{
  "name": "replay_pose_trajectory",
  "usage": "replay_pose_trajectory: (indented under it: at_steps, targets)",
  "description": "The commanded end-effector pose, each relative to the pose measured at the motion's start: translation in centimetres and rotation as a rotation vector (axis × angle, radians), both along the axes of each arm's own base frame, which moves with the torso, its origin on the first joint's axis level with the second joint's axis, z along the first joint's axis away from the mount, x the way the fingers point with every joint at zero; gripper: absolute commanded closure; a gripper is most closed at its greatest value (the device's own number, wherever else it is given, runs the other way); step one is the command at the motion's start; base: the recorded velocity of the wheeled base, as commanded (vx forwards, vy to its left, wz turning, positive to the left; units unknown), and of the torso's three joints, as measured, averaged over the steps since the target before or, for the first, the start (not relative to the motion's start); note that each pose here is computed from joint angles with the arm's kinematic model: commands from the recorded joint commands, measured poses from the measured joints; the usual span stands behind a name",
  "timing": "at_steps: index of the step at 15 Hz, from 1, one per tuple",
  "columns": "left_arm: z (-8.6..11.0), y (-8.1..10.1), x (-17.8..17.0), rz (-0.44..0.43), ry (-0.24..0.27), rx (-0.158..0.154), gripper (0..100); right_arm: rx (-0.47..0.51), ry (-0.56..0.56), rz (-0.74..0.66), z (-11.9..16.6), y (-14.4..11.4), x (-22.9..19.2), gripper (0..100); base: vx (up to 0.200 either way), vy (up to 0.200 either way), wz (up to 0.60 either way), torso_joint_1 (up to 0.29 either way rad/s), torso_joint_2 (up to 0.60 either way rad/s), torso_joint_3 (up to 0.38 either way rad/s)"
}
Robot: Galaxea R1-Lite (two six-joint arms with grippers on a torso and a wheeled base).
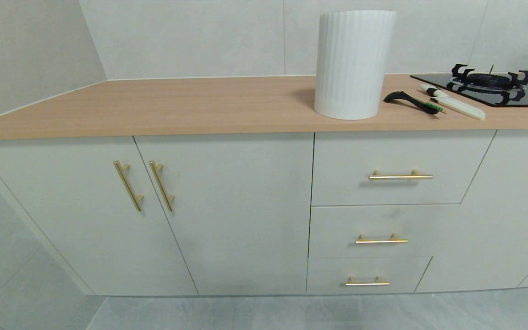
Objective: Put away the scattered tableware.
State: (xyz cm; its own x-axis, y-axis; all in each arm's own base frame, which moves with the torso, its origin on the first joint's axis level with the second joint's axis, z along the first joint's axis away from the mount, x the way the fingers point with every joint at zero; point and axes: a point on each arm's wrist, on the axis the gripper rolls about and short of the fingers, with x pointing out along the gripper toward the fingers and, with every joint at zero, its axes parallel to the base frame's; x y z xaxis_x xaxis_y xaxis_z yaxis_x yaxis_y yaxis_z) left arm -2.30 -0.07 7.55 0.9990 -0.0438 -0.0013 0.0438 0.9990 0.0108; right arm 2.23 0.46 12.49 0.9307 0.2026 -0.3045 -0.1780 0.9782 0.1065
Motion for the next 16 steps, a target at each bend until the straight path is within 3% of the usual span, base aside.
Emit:
replay_pose_trajectory:
  at_steps: [1, 5, 10, 16]
  targets:
    - [0.0, 0.0, 0.0, -0.001, 0.002, 0.0, 0, -0.002, 0.212, 0.051, 0.2, 0.3, 4.2, 0, 0.0, 0.0, 0.0, 0.0, 0.0, 0.0]
    - [0.0, 0.0, 0.0, 0.001, 0.002, 0.0, 0, -0.014, 0.319, 0.088, 1.1, 1.3, 12.0, 0, 0.0, 0.0, 0.0, 0.0, 0.0, 0.0]
    - [0.0, 0.0, 0.0, 0.001, 0.0, 0.0, 0, -0.032, 0.31, 0.13, 0.1, 3.4, 20.9, 0, 0.0, 0.0, 0.0, 0.0, 0.0, 0.0]
    - [0.0, 0.0, 0.0, -0.001, 0.002, 0.001, 0, -0.086, 0.296, 0.115, -0.4, 4.3, 26.6, 0, 0.0, 0.0, 0.0, 0.0, 0.0, 0.0]
